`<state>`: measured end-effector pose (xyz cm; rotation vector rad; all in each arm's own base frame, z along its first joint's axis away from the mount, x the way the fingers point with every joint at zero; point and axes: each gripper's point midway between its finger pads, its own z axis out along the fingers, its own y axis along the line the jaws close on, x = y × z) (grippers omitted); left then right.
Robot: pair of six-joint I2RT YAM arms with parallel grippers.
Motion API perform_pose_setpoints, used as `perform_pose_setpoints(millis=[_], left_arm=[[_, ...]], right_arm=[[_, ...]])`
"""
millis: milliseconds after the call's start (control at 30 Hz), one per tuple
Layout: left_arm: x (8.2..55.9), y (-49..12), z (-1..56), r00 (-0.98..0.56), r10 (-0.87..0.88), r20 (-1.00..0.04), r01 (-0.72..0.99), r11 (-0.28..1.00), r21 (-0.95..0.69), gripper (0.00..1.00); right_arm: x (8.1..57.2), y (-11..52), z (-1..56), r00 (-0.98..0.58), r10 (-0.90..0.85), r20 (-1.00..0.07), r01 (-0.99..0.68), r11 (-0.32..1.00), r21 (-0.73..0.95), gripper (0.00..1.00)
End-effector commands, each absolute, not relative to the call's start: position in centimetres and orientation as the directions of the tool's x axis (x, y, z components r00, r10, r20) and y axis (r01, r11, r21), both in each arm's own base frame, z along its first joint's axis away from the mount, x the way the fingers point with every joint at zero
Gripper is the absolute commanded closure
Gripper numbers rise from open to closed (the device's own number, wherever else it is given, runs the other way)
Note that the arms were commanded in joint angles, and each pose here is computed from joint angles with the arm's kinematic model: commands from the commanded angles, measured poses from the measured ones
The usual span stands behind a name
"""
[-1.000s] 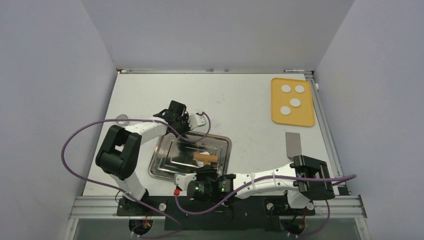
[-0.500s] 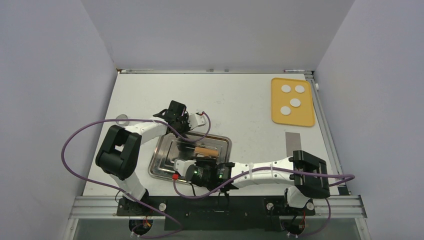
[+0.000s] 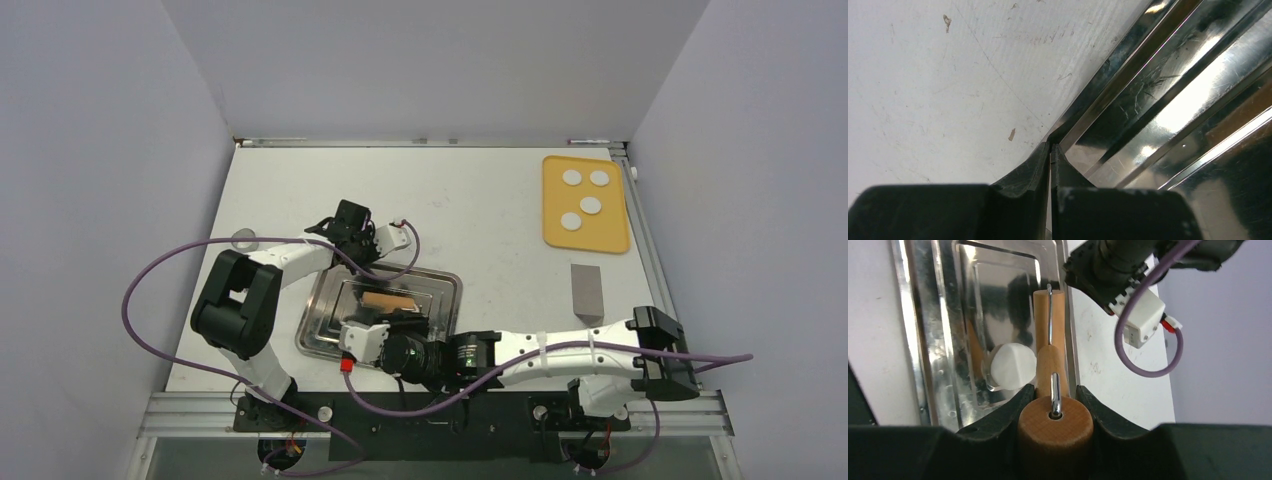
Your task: Roll out the dumpling wrappers from the dough
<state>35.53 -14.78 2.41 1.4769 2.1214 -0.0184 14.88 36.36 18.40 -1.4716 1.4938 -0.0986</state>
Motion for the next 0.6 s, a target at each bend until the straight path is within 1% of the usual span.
perform_pose_setpoints(millis=[0,167,333,367,467,567], left_arm=[[32.0,-12.4,-0.7,-0.354,0.876,-0.327,0.891,0.422,0.167,1.00],[32.0,-12.4,-0.7,-0.352,0.878,-0.326,0.892,0.420,0.166,1.00],[32.0,-12.4,-0.7,-0.354,0.877,-0.325,0.892,0.421,0.165,1.00],[32.0,-12.4,-0.8,-0.355,0.877,-0.324,0.892,0.421,0.164,1.00],[32.0,-12.4,-0.7,-0.354,0.877,-0.325,0.892,0.421,0.165,1.00],[32.0,-12.4,-0.8,-0.354,0.877,-0.324,0.893,0.420,0.163,1.00]], right_arm=[[13.8,37.2,18.0,0.334,-0.792,-0.511,-0.692,0.162,-0.704,0.92],[13.1,37.3,14.4,0.349,-0.840,-0.416,-0.722,0.041,-0.690,0.92],[11.6,35.3,9.7,0.343,-0.905,-0.250,-0.741,-0.098,-0.664,0.92],[11.0,34.9,9.0,0.344,-0.910,-0.231,-0.749,-0.118,-0.652,0.92],[10.3,33.6,7.9,0.325,-0.926,-0.191,-0.758,-0.134,-0.638,0.92],[10.1,33.2,7.8,0.318,-0.926,-0.203,-0.768,-0.127,-0.628,0.92]])
